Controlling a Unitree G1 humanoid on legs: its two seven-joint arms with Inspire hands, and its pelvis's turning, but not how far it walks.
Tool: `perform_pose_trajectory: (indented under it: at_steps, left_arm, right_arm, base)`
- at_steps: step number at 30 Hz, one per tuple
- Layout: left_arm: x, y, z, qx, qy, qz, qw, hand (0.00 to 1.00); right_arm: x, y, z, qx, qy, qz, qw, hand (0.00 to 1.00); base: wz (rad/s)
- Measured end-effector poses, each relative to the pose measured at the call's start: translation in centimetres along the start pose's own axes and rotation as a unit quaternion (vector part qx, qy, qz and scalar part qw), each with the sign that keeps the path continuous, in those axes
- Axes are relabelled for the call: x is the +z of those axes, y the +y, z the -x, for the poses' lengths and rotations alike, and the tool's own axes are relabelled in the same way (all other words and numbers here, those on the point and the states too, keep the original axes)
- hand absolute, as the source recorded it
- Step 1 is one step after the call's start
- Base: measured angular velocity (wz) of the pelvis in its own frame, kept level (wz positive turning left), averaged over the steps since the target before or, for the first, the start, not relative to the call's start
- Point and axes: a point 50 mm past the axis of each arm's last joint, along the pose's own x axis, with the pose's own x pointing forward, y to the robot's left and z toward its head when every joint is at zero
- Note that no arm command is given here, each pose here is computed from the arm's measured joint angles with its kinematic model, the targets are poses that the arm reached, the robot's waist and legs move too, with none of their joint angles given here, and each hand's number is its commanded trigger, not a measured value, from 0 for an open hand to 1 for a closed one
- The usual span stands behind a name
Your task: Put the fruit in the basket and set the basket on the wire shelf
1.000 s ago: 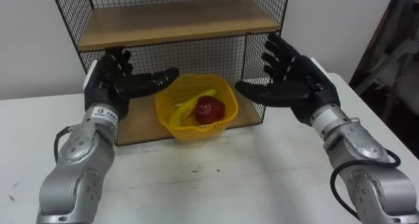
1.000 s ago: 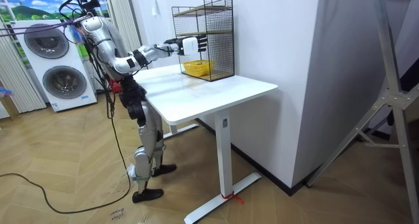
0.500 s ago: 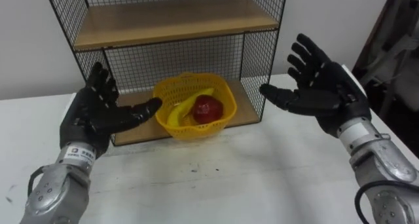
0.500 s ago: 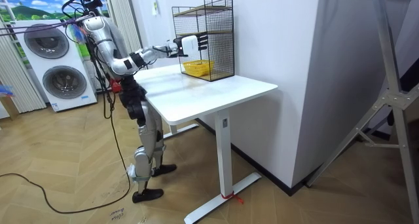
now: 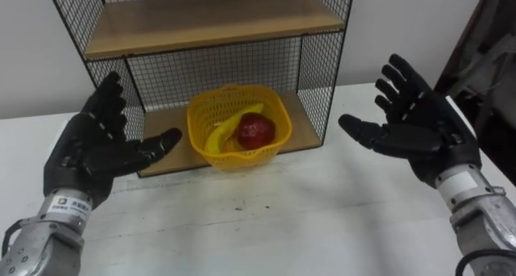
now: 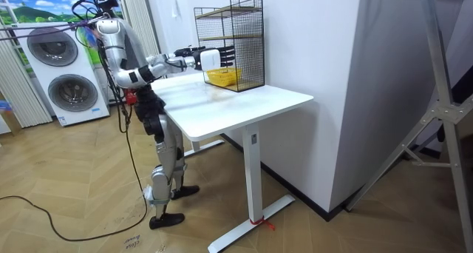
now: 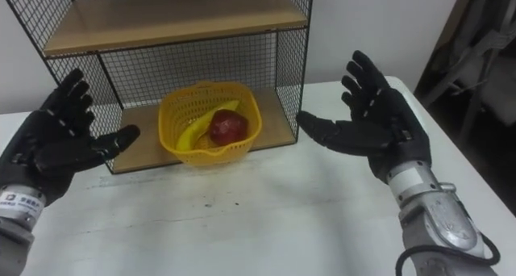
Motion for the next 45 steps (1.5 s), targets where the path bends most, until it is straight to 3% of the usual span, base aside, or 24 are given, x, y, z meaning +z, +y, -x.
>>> perform_pose_trajectory:
  at_steps: [12,16,19,23,29,36,42,45]
  left_arm:
    - [0.8,0.6,1.3,0.01,-0.017,-0.003,1.0,0.0]
    - [1.5,2.2,1.9,0.044,-0.031,-0.008,0.999,0.0]
    - [4.1,4.3,2.9,0.108,-0.084,-0.035,0.99,0.0]
    - [7.7,7.2,5.3,0.23,-0.177,-0.065,0.955,0.0]
    - [10.4,10.1,8.7,0.374,-0.251,-0.082,0.889,0.0]
    - [11.7,11.6,11.3,0.477,-0.299,-0.08,0.822,0.0]
    - [12.6,13.0,14.3,0.571,-0.33,-0.082,0.747,0.0]
    - [12.1,14.8,16.3,0.622,-0.318,-0.065,0.712,0.0]
  right_arm:
    - [0.2,-0.5,1.7,-0.026,-0.001,0.026,0.999,0.0]
    - [1.4,-2.8,3.3,-0.099,-0.023,0.039,0.994,0.0]
    - [3.3,-4.4,4.2,-0.158,-0.063,0.057,0.984,0.0]
    - [5.5,-5.6,5.4,-0.225,-0.11,0.089,0.964,0.0]
    - [7.1,-6.8,6.7,-0.305,-0.15,0.108,0.934,0.0]
    - [9.1,-8.4,8.7,-0.398,-0.203,0.118,0.887,0.0]
    - [11.3,-9.9,11.0,-0.5,-0.259,0.131,0.816,0.0]
    - [11.9,-11.5,12.9,-0.562,-0.275,0.128,0.77,0.0]
  base:
    - [0.0]
    - [0.14]
    - [0.0]
    - [0.03]
    - [0.02]
    - [0.02]
    - [-0.02]
    - [0.0]
